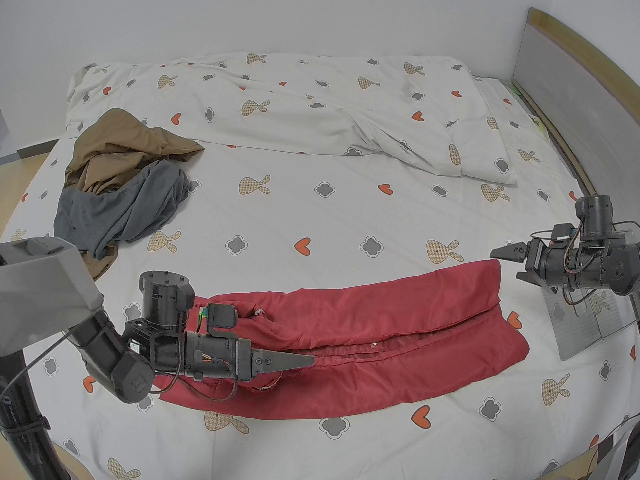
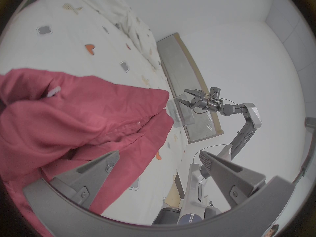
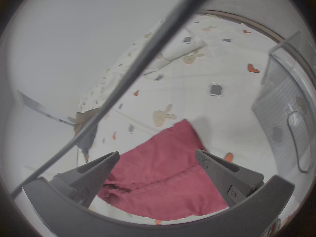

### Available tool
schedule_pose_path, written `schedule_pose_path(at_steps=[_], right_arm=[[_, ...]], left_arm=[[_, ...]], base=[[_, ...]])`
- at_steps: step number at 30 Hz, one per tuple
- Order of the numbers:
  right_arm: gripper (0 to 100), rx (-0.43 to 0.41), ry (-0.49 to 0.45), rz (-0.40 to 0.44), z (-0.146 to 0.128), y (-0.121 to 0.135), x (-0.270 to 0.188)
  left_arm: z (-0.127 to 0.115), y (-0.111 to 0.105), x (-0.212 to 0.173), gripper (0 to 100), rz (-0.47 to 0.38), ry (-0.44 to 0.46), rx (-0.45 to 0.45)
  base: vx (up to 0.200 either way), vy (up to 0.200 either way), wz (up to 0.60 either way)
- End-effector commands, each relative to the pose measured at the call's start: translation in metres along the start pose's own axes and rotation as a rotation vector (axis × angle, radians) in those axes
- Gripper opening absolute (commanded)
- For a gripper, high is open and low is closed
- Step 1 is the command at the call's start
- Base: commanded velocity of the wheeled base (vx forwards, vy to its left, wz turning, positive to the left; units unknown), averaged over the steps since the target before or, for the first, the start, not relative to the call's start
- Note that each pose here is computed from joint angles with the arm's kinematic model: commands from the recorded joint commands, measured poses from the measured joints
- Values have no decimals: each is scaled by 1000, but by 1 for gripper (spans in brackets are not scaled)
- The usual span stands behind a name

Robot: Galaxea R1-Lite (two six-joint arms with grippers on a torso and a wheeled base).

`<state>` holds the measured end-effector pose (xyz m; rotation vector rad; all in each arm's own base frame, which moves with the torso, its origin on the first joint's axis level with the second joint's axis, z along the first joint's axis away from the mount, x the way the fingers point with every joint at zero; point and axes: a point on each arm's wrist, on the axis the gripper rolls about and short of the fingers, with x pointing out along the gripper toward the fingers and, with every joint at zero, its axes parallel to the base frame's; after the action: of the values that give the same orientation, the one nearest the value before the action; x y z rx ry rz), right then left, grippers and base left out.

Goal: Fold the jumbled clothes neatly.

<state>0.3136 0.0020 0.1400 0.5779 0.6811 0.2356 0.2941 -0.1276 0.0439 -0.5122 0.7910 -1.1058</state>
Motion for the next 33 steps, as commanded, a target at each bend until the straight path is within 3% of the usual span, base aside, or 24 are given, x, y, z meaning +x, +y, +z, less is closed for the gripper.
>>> schedule_pose_path(at_steps=[1,4,8,9,12,13,14,16,20,33], right_arm=[[100,-16,20,200,5,48,-2],[100,31,108,207,4,39,42],[100,55,168,186,-2,28,85],[100,73,203,165,-8,16,112],[100,94,226,141,-12,2,131],[100,94,226,141,-12,2,131],[100,106,240,132,-15,-6,138],[100,114,243,118,-16,-12,138],[100,133,248,105,-18,-18,134],[100,136,254,94,-24,-13,113]], left_arm=[[15,-49,-25,100,-48,-75,112],[21,-59,-38,100,-39,-120,131],[29,-44,-58,100,32,-185,95],[30,-21,-75,100,102,-228,40],[27,6,-92,100,173,-265,-18],[27,6,-92,100,173,-265,-18],[24,25,-100,100,211,-278,-62],[20,39,-103,100,234,-279,-82],[15,59,-101,100,258,-263,-90],[-17,60,-97,100,266,-194,-190]], base=[[0,0,0],[0,0,0],[0,0,0],[0,0,0],[0,0,0],[0,0,0],[0,0,0],[0,0,0],[0,0,0],[0,0,0]])
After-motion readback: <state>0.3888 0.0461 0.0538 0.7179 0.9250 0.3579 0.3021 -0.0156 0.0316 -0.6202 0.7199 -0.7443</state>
